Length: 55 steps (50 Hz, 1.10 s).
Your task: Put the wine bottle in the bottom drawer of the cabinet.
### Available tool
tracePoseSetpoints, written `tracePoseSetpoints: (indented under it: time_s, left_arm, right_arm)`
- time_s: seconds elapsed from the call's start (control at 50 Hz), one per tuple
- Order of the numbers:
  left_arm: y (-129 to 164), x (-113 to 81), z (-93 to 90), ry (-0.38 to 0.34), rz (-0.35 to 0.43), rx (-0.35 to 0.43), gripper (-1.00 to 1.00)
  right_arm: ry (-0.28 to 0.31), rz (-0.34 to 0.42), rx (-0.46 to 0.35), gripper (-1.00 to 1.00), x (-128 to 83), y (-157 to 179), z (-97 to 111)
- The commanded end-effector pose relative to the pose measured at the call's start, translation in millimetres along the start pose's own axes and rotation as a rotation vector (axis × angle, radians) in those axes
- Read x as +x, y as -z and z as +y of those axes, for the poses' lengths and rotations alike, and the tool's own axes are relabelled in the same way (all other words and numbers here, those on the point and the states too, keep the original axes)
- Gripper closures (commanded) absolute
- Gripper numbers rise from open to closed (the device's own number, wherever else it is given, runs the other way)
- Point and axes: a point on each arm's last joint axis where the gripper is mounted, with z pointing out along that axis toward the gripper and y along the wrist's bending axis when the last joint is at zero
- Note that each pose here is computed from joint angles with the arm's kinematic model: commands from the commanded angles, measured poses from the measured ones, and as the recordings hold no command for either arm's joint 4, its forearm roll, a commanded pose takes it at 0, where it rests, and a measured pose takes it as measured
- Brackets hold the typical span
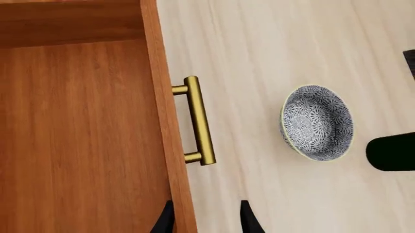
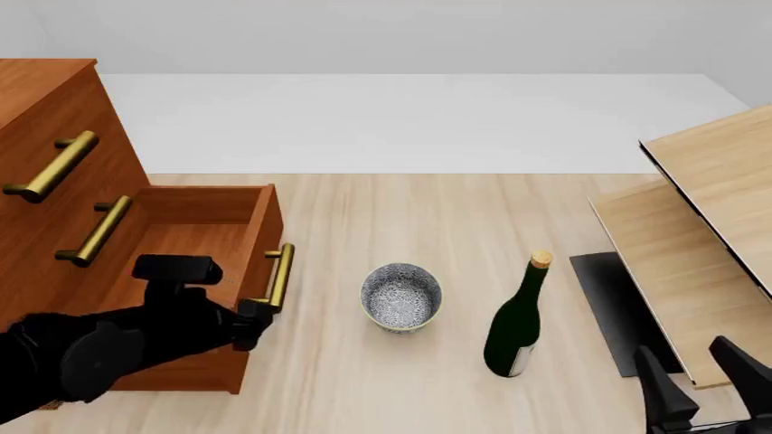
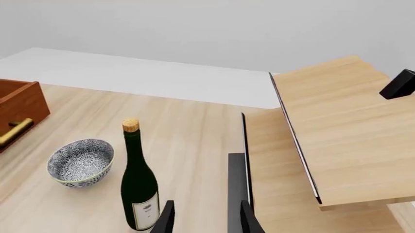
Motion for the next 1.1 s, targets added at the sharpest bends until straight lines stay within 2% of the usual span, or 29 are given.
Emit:
tracePoseSetpoints:
  time_s: [0.02,0.38,0.5,0.64,0.72,0.76,0.8,0.98,1.1]
  left_arm:
    - [41,-29.4,-23.9,-0.296,-0.149,0.060,-1.00]
    - [80,-44.6,-44.2,-0.324,-0.247,0.143,-1.00]
    - [83,-47.6,-53.2,-0.343,-0.265,0.178,-1.00]
    - [85,-53.7,-67.0,-0.355,-0.293,0.228,-1.00]
    - [85,-54.4,-76.2,-0.412,-0.331,0.261,-1.00]
    - [78,-53.5,-78.2,-0.398,-0.324,0.266,-1.00]
    - [76,-50.2,-85.7,-0.429,-0.337,0.296,-1.00]
    - [64,-47.7,-102.3,-0.413,-0.349,0.355,-1.00]
    - [60,-46.8,-113.1,-0.445,-0.366,0.386,-1.00]
  right_arm:
    - [0.002,0.001,-0.004,-1.00,0,0,0]
    - [0.002,0.001,-0.008,-1.00,0,0,0]
    - [0.003,0.001,-0.006,-1.00,0,0,0]
    - [0.004,0.000,-0.005,-1.00,0,-1,0]
    - [0.003,0.001,-0.006,-1.00,0,-1,0]
    - [0.008,0.001,-0.006,-1.00,0,-1,0]
    - [0.003,0.001,-0.005,-1.00,0,-1,0]
    - [0.004,0.000,-0.004,-1.00,0,0,0]
    - [0.003,0.000,-0.006,-1.00,0,0,0]
